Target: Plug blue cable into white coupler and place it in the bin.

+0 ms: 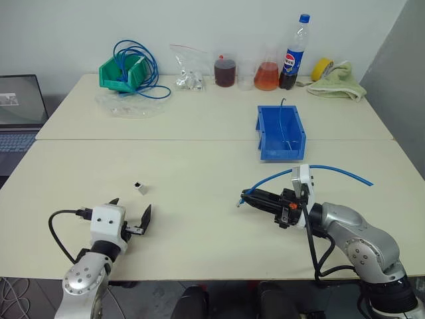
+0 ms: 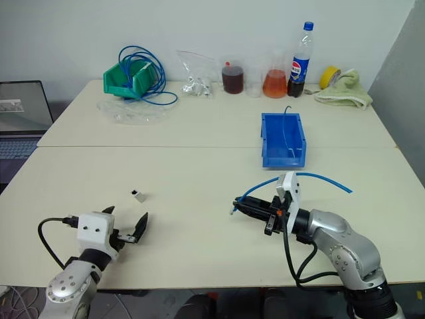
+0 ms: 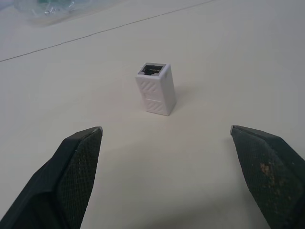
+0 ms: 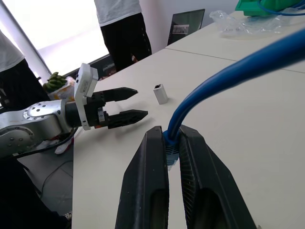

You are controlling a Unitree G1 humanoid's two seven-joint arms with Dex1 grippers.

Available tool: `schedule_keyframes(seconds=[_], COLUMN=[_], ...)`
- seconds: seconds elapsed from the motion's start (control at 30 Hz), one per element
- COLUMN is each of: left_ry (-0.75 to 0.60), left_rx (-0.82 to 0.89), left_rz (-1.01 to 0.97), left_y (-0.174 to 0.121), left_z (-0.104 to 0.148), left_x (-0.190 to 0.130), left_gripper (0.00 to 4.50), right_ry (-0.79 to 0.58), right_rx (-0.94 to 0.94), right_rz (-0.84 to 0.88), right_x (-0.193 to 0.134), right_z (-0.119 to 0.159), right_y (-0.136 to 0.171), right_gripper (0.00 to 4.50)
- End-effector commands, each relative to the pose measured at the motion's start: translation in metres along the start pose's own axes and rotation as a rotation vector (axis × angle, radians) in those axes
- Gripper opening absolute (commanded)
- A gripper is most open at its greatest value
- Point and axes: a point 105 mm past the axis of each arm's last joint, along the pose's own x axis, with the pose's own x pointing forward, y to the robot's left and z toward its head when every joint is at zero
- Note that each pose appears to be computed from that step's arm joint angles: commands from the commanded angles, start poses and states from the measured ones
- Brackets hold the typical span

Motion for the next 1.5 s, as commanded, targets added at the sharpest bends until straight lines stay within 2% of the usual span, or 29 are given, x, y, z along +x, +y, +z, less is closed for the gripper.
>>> schedule_keyframes(seconds=[0.03,0.43,0.73,1.1,1.13,1.17,1.4,1.5], left_ry=[-0.004,0.074,0.094,0.090,0.090,0.092,0.102,0.105], left_rx=[-0.008,-0.062,0.002,-0.004,-0.006,-0.009,-0.021,-0.019], left_rz=[0.006,-0.118,-0.164,-0.254,-0.266,-0.276,-0.312,-0.304], left_y=[0.020,0.026,0.030,0.023,0.022,0.021,0.011,0.011], left_z=[0.009,0.015,0.005,-0.001,-0.001,-0.001,0.002,0.003], left_x=[0.009,0.018,0.029,0.044,0.045,0.046,0.053,0.056], left_gripper=[4.50,4.50,4.50,4.50,4.15,4.07,2.53,2.03], right_ry=[-0.021,-0.010,-0.010,-0.006,-0.006,-0.006,-0.005,-0.005], right_rx=[-0.043,-0.046,-0.045,-0.046,-0.046,-0.045,-0.044,-0.045], right_rz=[0.031,0.026,0.023,0.020,0.019,0.018,0.013,0.009], right_x=[0.003,0.000,0.001,0.000,0.000,0.000,-0.001,-0.001], right_z=[0.009,0.008,0.008,0.008,0.008,0.008,0.007,0.007], right_y=[0.005,0.004,0.004,0.004,0.004,0.004,0.003,0.003], right_gripper=[0.06,0.06,0.05,0.05,0.05,0.05,0.05,0.05])
